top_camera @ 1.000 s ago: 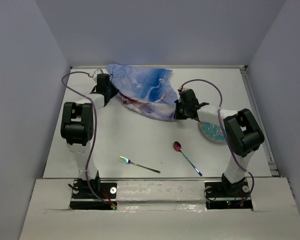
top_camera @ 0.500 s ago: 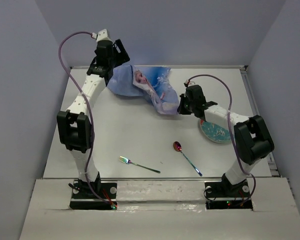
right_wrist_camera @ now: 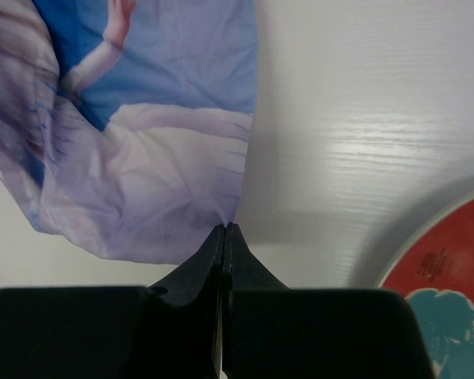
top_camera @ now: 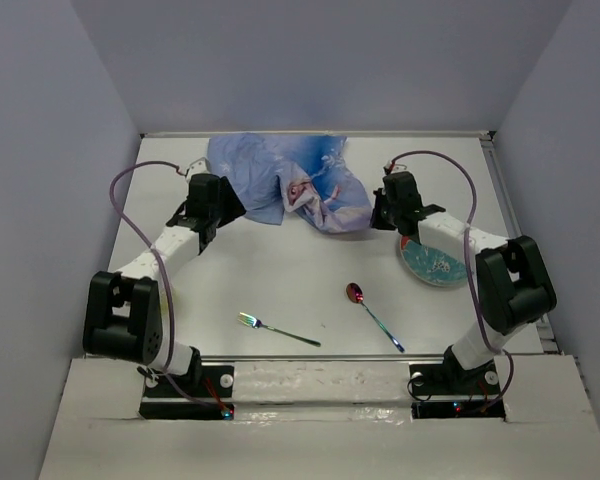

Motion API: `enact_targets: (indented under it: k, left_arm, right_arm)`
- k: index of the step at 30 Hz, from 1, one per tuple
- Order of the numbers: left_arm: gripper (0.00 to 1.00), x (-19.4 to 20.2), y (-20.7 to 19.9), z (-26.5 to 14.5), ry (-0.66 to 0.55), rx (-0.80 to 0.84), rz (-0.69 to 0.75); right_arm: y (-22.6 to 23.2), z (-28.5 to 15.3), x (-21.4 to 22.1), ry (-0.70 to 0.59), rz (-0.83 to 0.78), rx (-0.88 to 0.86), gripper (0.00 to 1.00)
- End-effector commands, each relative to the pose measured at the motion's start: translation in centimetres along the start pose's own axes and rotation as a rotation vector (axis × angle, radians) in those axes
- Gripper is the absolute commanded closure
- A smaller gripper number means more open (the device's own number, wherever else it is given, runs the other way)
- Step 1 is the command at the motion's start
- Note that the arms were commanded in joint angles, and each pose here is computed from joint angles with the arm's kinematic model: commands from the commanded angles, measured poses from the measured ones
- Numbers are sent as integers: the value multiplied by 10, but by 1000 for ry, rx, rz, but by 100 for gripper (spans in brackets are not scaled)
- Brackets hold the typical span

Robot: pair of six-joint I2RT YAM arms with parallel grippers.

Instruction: Set the dinner table for one person

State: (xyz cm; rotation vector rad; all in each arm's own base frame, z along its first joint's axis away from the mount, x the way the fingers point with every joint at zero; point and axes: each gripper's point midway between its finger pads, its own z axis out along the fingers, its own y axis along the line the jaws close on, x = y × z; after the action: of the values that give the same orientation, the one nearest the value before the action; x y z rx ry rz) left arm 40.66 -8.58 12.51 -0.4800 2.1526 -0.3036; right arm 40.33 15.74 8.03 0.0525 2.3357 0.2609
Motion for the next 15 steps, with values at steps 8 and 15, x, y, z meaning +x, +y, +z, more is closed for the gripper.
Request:
enact_targets:
  k: [8,15]
  left_arm:
    - [39,50,-68,39,3,56,94]
    - [38,75,-92,64,22,-4,201]
  right_arm:
    - [-1,-28,-42,-133,21,8,100]
    - [7,-31,-48,-136,18,-31,100]
